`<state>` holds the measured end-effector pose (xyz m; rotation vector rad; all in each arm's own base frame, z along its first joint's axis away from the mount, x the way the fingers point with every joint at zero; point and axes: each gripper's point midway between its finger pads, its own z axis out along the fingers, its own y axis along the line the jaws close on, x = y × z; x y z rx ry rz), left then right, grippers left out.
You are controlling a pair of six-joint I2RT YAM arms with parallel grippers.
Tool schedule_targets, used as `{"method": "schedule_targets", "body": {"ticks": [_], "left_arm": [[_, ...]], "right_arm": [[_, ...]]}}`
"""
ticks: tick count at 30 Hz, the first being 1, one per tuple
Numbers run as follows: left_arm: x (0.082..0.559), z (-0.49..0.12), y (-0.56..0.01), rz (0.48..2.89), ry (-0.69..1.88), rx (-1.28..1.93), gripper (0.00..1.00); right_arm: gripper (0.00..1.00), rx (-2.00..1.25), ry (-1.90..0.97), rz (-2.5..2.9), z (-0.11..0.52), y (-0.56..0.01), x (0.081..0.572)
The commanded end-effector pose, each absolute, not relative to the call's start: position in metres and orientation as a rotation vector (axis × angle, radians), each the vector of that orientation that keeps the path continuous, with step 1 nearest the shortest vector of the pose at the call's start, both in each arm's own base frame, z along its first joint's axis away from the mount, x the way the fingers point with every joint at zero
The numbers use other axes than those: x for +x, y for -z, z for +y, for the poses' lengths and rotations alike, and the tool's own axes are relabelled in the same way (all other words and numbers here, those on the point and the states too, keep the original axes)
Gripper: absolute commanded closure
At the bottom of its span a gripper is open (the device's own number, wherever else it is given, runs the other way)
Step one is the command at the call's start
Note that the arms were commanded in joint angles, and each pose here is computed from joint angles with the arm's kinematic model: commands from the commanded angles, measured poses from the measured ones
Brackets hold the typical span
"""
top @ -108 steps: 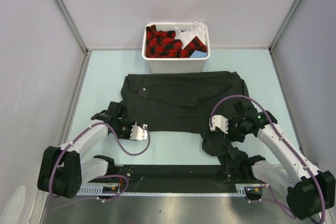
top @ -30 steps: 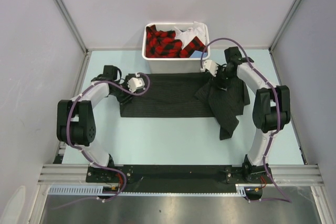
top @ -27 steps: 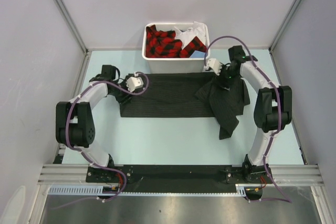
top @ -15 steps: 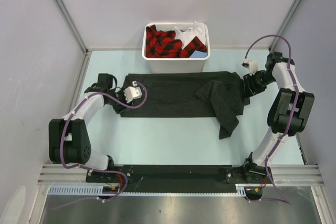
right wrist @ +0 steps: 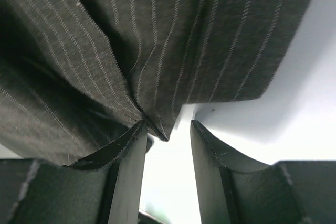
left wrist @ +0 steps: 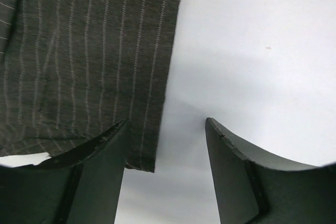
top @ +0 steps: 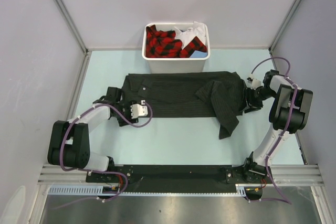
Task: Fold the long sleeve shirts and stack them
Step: Fold the shirt
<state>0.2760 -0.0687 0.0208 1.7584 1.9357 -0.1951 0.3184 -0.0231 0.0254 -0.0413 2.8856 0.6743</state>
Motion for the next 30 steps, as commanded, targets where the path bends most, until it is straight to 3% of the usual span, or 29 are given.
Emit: {"method": "schedule_targets", "body": {"ticks": [1,3,9,12,13,16,30], "left_arm": [[0.292,-0.063,-0.020,1.847,0.038,1.794,0.37],[0.293,-0.060,-0.015,1.852,0.018,1.798,0.39],[0.295,-0.054,-0.008,1.870,-0.016,1.820,0.62],[0.298,-0.053,-0.010,1.886,-0.023,1.805,0.77],[0.298,-0.053,-0.012,1.892,-0.019,1.793,0.85],[0.296,-0.056,-0.015,1.894,0.000,1.786,0.99],[0.231,-0.059,-0.038,1.824,0.105,1.877,1.00]], "right_arm": [[0.56,0.038,-0.619,2.847,-0.028,-0.018,0.334],[0.55,0.050,-0.654,2.848,-0.025,-0.015,0.332],[0.60,0.087,-0.753,2.823,-0.013,-0.009,0.333],[0.74,0.097,-0.780,2.814,-0.009,-0.010,0.332],[0.84,0.098,-0.783,2.816,-0.008,-0.010,0.331],[1.00,0.104,-0.778,2.817,-0.010,-0.012,0.327],[1.00,0.007,-0.677,2.942,-0.030,-0.036,0.259]]}}
